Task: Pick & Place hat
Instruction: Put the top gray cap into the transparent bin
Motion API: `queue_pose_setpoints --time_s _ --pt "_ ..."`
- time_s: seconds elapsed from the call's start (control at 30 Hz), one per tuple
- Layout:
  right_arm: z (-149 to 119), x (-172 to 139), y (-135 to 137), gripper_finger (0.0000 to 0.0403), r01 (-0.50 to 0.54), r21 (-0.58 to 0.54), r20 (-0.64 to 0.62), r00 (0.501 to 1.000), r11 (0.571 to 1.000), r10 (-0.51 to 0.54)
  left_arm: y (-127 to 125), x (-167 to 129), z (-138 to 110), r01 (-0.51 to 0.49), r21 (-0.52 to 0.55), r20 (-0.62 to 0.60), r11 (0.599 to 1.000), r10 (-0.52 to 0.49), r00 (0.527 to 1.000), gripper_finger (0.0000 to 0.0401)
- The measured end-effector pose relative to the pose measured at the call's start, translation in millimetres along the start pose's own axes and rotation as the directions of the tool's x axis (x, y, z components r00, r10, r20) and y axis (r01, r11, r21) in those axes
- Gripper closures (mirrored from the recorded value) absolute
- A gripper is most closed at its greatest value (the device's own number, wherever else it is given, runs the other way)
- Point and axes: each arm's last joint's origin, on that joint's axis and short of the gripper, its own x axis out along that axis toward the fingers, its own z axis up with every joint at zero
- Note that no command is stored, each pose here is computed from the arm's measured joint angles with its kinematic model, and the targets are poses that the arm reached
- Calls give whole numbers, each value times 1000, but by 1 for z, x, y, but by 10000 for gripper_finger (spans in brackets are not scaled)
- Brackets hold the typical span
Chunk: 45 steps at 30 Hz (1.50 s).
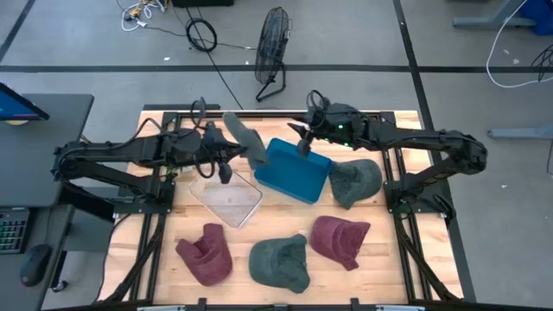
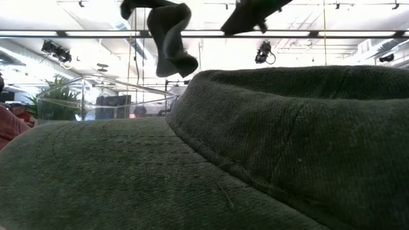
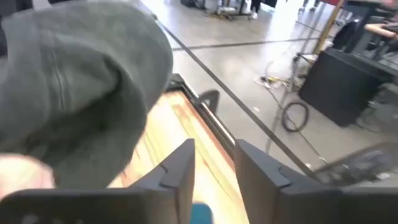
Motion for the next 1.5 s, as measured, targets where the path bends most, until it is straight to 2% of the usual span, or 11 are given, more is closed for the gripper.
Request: queue_pose_setpoints --time_s 0.13,0.27,0.4,0.57,0.7,0.83,1.0,1.1,1.23,1.37,1.5 --pt "3 -25 -6 263 51 -13 -26 998 999 -51 -2 -23 -4 35 -72 -38 997 -38 999 397" --pt "7 -50 -14 259 59 -14 -26 998 998 -59 -5 -45 -15 68 -150 -128 986 -88 988 397" --pt "11 -68 -19 259 61 -4 0 998 998 -61 -8 -58 -30 46 -228 -258 973 -106 960 397" --pt "14 -80 -23 264 61 15 28 998 998 -62 -12 -66 -43 -1 -246 -362 969 -91 928 397" --pt "14 -80 -23 270 60 14 20 998 998 -60 -16 -64 -52 -98 -229 -404 968 -3 915 397" --pt "13 -79 -23 275 60 10 11 998 998 -60 -25 -53 -64 -131 -189 -402 973 45 915 397" --pt "12 -79 -23 275 59 9 6 998 998 -59 -45 -37 -62 -70 -144 -266 987 29 964 397" --pt "11 -79 -23 275 59 5 -5 998 998 -59 -55 -32 -63 -40 -93 -245 995 16 969 397" --pt "9 -79 -23 275 58 -1 -22 998 998 -58 -63 -27 -77 -90 -107 -328 990 50 943 397" --pt "8 -79 -22 275 57 -5 -33 998 998 -57 -70 -23 -97 -184 -135 -449 974 105 887 394" --pt "8 -79 -23 275 58 -6 -36 998 998 -58 -81 -19 -109 -196 -156 -504 968 92 859 393"
